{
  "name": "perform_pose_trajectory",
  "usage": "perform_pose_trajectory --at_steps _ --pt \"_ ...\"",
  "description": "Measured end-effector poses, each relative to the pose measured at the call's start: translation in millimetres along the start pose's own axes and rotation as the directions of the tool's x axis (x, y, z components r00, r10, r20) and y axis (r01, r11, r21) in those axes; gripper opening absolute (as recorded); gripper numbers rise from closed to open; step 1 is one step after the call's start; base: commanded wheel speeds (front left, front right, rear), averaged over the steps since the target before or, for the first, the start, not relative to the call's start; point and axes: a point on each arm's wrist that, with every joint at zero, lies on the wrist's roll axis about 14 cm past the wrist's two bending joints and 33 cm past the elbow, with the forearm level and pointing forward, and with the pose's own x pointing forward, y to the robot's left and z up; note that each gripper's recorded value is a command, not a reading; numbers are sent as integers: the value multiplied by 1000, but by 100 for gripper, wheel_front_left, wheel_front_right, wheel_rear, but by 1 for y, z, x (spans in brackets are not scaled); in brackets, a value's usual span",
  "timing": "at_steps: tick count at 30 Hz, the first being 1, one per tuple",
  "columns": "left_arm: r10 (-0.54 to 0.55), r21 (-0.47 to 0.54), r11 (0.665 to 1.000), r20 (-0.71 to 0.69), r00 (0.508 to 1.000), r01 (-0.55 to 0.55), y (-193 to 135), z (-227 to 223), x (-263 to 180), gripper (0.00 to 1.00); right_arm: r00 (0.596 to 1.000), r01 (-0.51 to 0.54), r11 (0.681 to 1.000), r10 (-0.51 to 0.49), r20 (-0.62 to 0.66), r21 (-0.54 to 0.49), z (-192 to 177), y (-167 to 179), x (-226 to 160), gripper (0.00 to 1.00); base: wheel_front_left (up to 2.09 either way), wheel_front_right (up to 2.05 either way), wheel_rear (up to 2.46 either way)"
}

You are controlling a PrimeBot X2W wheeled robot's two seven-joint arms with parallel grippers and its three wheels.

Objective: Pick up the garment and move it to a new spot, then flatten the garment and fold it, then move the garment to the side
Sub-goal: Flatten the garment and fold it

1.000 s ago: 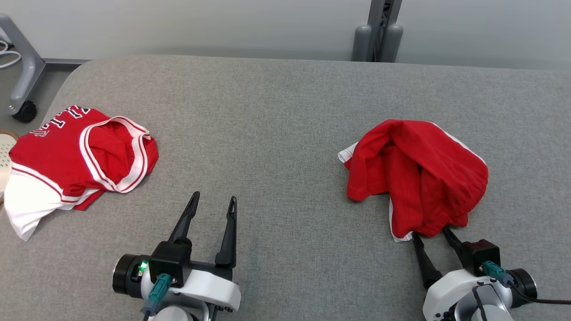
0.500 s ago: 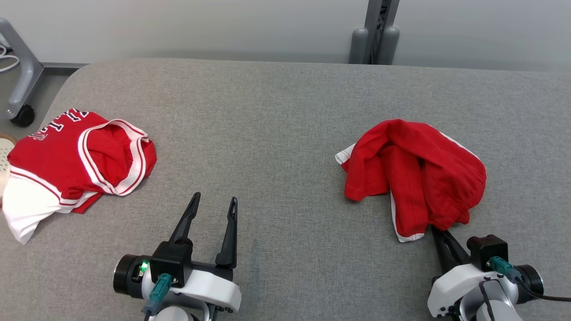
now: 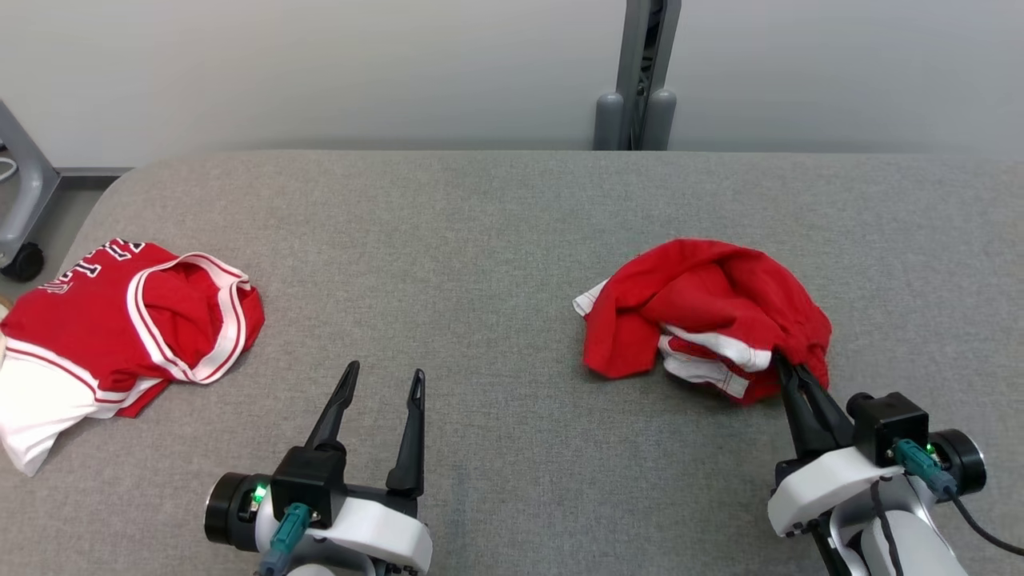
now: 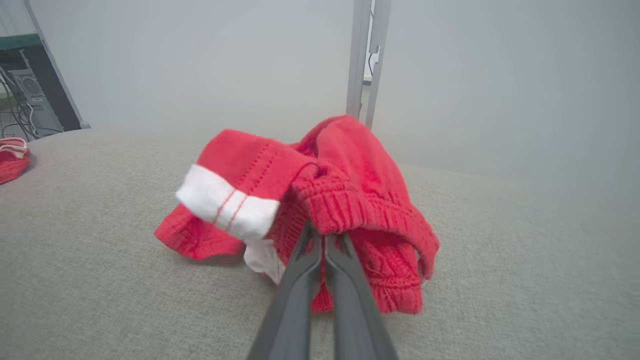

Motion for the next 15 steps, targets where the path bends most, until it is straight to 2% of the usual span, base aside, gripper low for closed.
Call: perform_pose_trajectory --at_steps 8,15 --pt "-18 -5 1000 18 1000 18 -10 7 -10 100 983 -37 996 50 175 -78 63 7 -1 0 0 0 0" --pt "-12 -10 1000 35 999 13 -9 13 -16 100 935 -96 985 139 326 -146 121 28 2 0 0 0 0"
